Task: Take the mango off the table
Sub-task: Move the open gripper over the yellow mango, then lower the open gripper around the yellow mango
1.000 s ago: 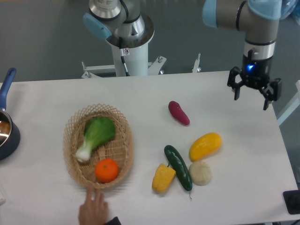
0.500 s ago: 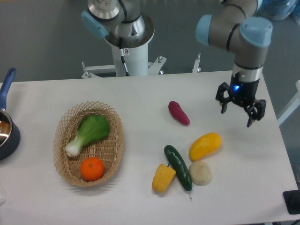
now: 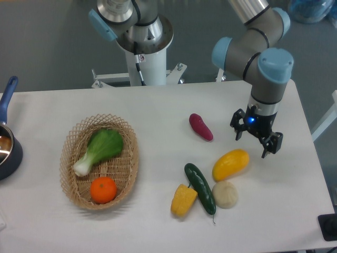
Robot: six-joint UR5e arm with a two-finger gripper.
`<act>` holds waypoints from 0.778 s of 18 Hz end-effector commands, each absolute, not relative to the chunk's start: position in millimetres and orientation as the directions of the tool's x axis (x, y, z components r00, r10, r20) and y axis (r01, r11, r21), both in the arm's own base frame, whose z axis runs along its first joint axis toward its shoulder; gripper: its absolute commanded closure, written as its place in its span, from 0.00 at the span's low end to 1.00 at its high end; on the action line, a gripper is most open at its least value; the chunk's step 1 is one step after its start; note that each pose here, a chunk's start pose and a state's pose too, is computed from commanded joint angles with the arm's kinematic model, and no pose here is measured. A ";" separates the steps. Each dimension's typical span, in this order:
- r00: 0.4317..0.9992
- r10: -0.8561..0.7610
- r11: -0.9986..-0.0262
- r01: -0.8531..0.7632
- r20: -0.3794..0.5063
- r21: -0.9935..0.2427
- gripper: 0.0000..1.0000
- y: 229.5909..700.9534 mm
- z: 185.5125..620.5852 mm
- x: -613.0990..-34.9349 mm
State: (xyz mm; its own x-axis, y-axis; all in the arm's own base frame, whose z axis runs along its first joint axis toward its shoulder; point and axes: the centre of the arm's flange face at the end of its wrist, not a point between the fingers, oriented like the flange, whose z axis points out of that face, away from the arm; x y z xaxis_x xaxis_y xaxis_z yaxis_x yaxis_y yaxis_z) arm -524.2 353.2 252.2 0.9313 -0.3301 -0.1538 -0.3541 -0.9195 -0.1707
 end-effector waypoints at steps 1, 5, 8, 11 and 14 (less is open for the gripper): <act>0.936 -0.317 -0.923 -0.342 -0.153 -0.176 0.00 354.4 252.9 -524.0; 0.939 -0.319 -0.922 -0.338 -0.127 -0.187 0.00 362.8 238.8 -519.6; 0.936 -0.330 -0.919 -0.348 -0.120 -0.184 0.00 364.3 233.3 -518.6; 0.925 -0.362 -0.909 -0.378 -0.117 -0.175 0.00 369.4 227.6 -517.6; 0.921 -0.375 -0.905 -0.388 -0.106 -0.175 0.00 371.7 221.5 -513.3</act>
State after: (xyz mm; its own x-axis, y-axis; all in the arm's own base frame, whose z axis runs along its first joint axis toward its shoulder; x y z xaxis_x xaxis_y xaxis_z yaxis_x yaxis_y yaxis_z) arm -513.3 371.7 221.5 0.9210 -0.3749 -0.1057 -0.3883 -0.9049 -0.1745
